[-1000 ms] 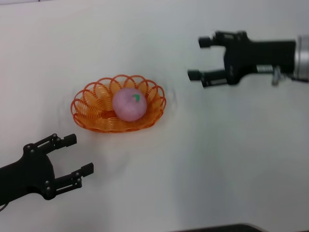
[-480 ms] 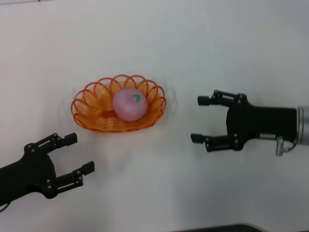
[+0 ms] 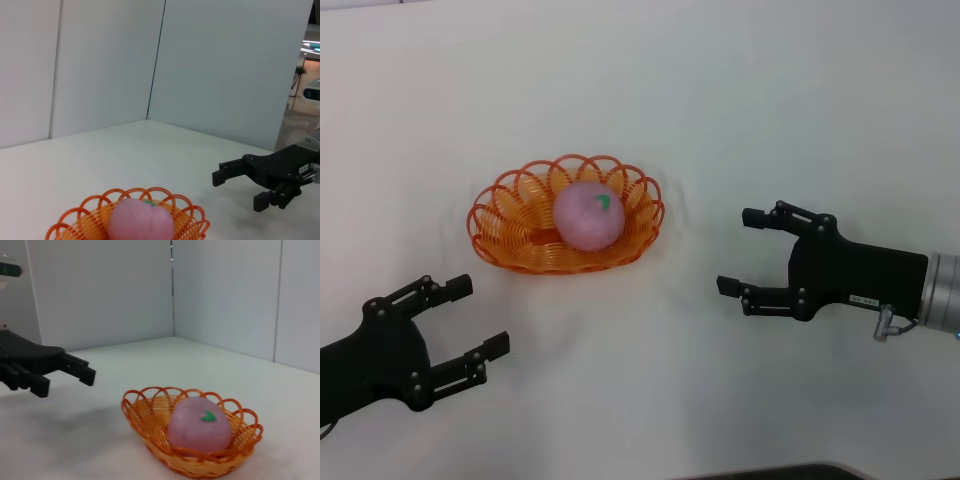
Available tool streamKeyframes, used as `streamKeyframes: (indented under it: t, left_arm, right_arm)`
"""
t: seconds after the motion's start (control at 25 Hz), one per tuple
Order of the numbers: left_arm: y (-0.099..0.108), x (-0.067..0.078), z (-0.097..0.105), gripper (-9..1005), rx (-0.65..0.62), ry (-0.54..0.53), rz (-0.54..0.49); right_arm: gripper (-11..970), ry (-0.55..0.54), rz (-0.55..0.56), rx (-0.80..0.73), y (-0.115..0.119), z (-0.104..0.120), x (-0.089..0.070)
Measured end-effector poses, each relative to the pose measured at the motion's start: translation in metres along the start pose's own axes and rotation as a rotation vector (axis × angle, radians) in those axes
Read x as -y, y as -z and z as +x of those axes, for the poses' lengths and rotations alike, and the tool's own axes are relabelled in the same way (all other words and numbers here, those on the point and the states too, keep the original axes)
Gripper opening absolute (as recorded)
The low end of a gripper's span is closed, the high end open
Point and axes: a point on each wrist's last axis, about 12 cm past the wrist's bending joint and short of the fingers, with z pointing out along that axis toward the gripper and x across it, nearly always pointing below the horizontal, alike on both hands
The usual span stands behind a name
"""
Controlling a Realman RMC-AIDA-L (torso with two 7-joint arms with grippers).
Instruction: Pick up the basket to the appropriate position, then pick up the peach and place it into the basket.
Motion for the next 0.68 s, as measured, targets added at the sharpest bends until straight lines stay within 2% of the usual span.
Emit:
streamKeyframes:
  t: [0.68]
  left_arm:
    - [0.000, 0.000, 0.002, 793, -0.018, 0.003, -0.002]
  right_arm:
    - [935, -0.003, 0.090, 0.037, 0.005, -0.004, 0.012]
